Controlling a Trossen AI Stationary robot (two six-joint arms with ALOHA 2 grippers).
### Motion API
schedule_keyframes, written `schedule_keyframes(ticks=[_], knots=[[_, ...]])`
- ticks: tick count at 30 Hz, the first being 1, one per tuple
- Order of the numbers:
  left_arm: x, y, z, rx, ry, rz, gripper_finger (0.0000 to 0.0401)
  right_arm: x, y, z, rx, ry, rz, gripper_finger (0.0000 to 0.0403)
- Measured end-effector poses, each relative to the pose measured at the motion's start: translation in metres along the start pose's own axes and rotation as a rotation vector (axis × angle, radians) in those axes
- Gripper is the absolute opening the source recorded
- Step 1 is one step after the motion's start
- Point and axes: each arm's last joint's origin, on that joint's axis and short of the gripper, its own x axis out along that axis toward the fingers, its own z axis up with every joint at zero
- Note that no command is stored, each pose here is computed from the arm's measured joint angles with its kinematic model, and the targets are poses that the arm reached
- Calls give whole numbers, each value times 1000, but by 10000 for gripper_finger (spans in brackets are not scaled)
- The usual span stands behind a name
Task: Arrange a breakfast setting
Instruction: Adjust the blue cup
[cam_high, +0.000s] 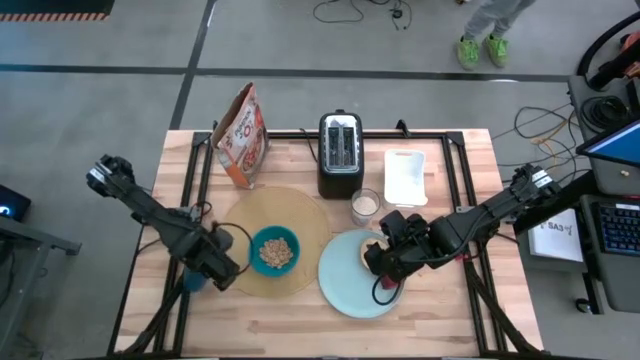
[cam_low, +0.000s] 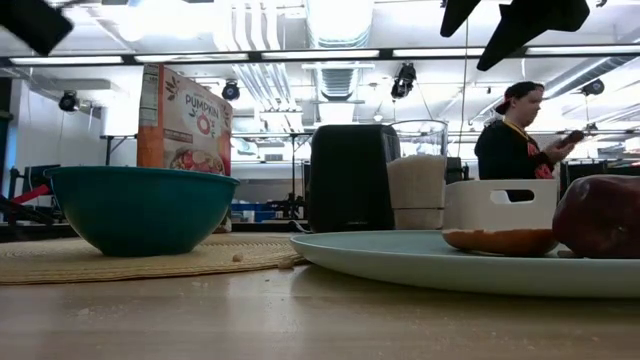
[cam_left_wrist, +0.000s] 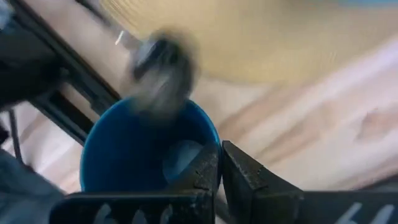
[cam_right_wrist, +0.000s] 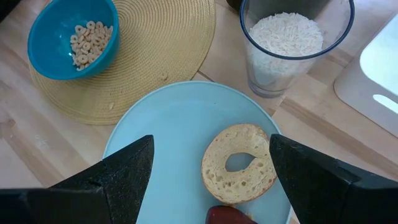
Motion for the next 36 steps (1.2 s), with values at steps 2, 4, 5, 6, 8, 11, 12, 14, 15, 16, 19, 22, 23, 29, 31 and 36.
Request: schedule_keyframes(ticks=[2,4,5,6,8,11,12,14,15,16,19,22,23,29,31,36], knots=[[-8,-1,-4,-59,-103,-7,1,0,0,0,-1,-1,0,306],[-11,-2,-10,-107,-209,-32,1,0,0,0,-1,-9,-2,306],[-10,-1,-13,-134,-244,-41,1,0,0,0,-1,-16,-4,306],[-10,-1,-16,-162,-275,-48,1,0,0,1,-2,-21,-5,306],[-8,0,-22,-208,-320,-68,1,0,0,1,-2,-23,-6,306],[-4,1,-32,-251,-380,-85,1,0,0,1,-2,-24,-6,306],[-2,2,-35,-262,-402,-89,1,0,0,1,-2,-24,-6,306],[3,1,-40,-275,-438,-86,1,0,0,1,-2,-25,-6,306],[7,0,-42,-283,-447,-79,1,0,0,1,-2,-26,-7,306],[10,-1,-44,-291,-451,-69,1,0,0,1,-3,-29,-7,306],[20,-6,-49,-294,-440,-20,1,0,0,1,-3,-37,-9,306],[29,-12,-52,-277,-463,11,0,0,0,1,-3,-48,-12,306],[32,-14,-53,-274,-468,16,0,0,0,2,-2,-49,-13,306],[43,-21,-59,-258,-469,32,2,1,-1,2,-2,-50,-15,306],[45,-21,-62,-255,-452,44,9,1,-1,2,-2,-51,-15,306],[46,-20,-67,-250,-440,24,45,1,-1,2,-2,-51,-15,306]])
